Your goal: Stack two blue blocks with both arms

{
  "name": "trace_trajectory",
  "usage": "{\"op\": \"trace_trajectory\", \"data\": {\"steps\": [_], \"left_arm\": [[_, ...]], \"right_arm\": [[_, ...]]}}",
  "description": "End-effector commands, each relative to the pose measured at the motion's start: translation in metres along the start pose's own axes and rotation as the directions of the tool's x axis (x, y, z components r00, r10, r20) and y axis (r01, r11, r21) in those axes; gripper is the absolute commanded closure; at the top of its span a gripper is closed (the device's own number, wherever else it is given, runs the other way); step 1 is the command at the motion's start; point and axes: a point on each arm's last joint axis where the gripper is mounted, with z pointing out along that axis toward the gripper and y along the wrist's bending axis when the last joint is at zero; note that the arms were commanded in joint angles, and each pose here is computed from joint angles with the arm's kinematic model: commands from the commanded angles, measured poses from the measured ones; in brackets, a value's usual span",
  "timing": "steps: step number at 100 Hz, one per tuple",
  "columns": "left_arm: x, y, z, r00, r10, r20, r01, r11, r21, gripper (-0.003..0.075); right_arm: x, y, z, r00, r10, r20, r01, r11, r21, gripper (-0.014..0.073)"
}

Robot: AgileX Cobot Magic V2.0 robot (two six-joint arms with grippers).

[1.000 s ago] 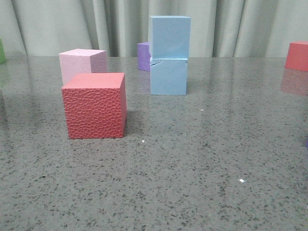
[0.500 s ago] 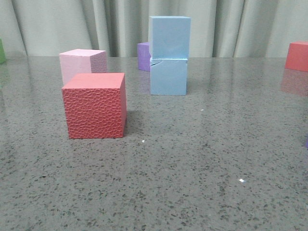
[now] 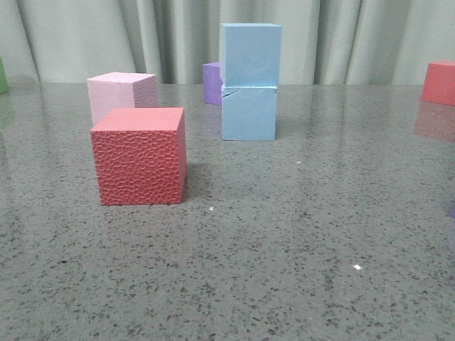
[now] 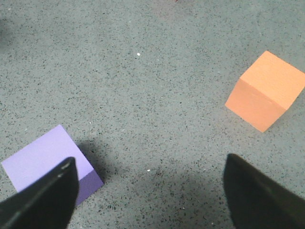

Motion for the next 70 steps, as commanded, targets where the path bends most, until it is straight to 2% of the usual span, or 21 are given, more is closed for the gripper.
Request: {"op": "trace_trajectory", "data": {"steps": [1,10,13,14,24,30,37,43,70], "left_arm": [[-0.0142,0.0000,-0.0048,0.995,-0.020,0.101,0.021,1.000,-0.003,0.0118],[-0.0153,0.0002,-0.0049,0.993,-0.020,0.114,0.021,1.000,-0.005,0.0209],[-0.0158,0.0003,-0.0050,0.993,-0.020,0.119,0.021,1.000,-0.006,0.0258],[-0.0160,0.0003,-0.0050,0.992,-0.020,0.122,0.021,1.000,-0.006,0.0269],[-0.0168,0.0005,-0.0051,0.991,-0.020,0.130,0.021,1.000,-0.007,0.0438],[-0.0169,0.0005,-0.0051,0.991,-0.020,0.131,0.021,1.000,-0.008,0.0533],[-0.0175,0.0006,-0.0052,0.990,-0.020,0.138,0.021,1.000,-0.009,0.0666],[-0.0177,0.0006,-0.0052,0.990,-0.020,0.140,0.022,1.000,-0.009,0.0741],[-0.0184,0.0007,-0.0053,0.989,-0.020,0.147,0.022,1.000,-0.010,0.0739]], "right_arm": [[-0.0118,-0.0003,-0.0046,0.996,-0.012,0.092,0.012,1.000,0.004,0.0122],[-0.0118,-0.0003,-0.0046,0.996,-0.012,0.092,0.012,1.000,0.004,0.0298],[-0.0118,-0.0003,-0.0046,0.996,-0.012,0.092,0.012,1.000,0.004,0.0360],[-0.0118,-0.0003,-0.0046,0.996,-0.012,0.092,0.012,1.000,0.004,0.0405],[-0.0118,-0.0003,-0.0046,0.996,-0.012,0.092,0.012,1.000,0.004,0.0593],[-0.0118,-0.0003,-0.0046,0.996,-0.012,0.092,0.012,1.000,0.004,0.0669],[-0.0119,-0.0002,-0.0047,0.996,-0.012,0.094,0.012,1.000,0.004,0.0662],[-0.0119,-0.0002,-0.0047,0.996,-0.012,0.094,0.012,1.000,0.004,0.0663],[-0.0117,-0.0003,-0.0046,0.996,-0.012,0.091,0.012,1.000,0.004,0.0663]]}}
